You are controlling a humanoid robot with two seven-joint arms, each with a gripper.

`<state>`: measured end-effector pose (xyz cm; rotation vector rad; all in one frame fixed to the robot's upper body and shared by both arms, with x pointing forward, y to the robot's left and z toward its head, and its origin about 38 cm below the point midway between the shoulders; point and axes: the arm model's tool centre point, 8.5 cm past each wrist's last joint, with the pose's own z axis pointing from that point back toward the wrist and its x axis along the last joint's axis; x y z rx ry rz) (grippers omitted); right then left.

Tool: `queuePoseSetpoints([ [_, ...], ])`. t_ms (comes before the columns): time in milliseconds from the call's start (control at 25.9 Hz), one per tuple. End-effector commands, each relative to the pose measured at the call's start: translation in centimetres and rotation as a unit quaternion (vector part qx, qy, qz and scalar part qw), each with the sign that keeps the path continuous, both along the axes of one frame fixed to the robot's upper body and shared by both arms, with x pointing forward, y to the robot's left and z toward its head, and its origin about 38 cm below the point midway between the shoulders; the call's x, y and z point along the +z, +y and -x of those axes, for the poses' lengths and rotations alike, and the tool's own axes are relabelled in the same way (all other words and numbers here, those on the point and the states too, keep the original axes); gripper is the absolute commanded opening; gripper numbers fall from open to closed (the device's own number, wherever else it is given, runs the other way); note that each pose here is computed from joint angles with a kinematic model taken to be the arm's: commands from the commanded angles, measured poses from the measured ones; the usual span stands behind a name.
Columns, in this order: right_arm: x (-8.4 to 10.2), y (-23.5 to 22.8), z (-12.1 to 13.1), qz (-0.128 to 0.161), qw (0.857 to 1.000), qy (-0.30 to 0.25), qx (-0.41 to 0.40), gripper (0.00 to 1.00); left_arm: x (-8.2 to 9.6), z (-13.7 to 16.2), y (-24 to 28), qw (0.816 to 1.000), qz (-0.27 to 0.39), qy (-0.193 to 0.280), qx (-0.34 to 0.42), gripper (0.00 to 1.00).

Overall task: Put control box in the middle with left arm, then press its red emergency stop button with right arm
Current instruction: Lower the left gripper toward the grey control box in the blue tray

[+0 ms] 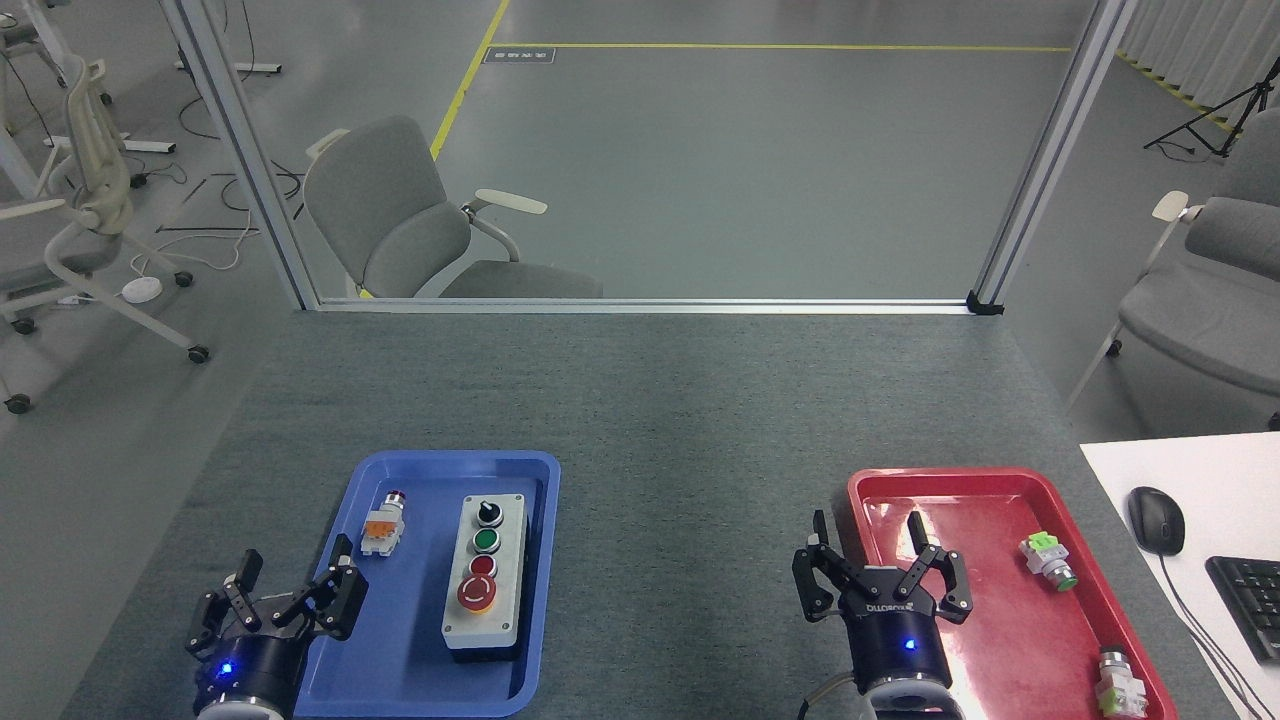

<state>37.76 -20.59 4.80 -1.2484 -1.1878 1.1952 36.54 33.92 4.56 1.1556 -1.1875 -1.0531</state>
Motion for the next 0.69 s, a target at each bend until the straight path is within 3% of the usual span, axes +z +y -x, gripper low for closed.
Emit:
queuePoseSetpoints([
  [0, -0.1, 0.0, 0.0, -0.001, 1.0, 0.0, 0.0, 0.98, -0.1, 0.0, -0.1, 1.0, 0.003, 0.0, 0.0, 0.99],
  [463, -0.2, 0.1, 0.1, -0.001, 1.0, 0.002, 0.0, 0.98, 1.0, 0.0, -0.6, 1.0, 0.004, -0.026, -0.007, 0.99],
  [656, -0.3, 0.1, 0.1, -0.001, 1.0, 0.004, 0.0, 0.97, 2.4, 3.4, -1.8, 0.999, -0.003, -0.046, -0.029, 0.99],
])
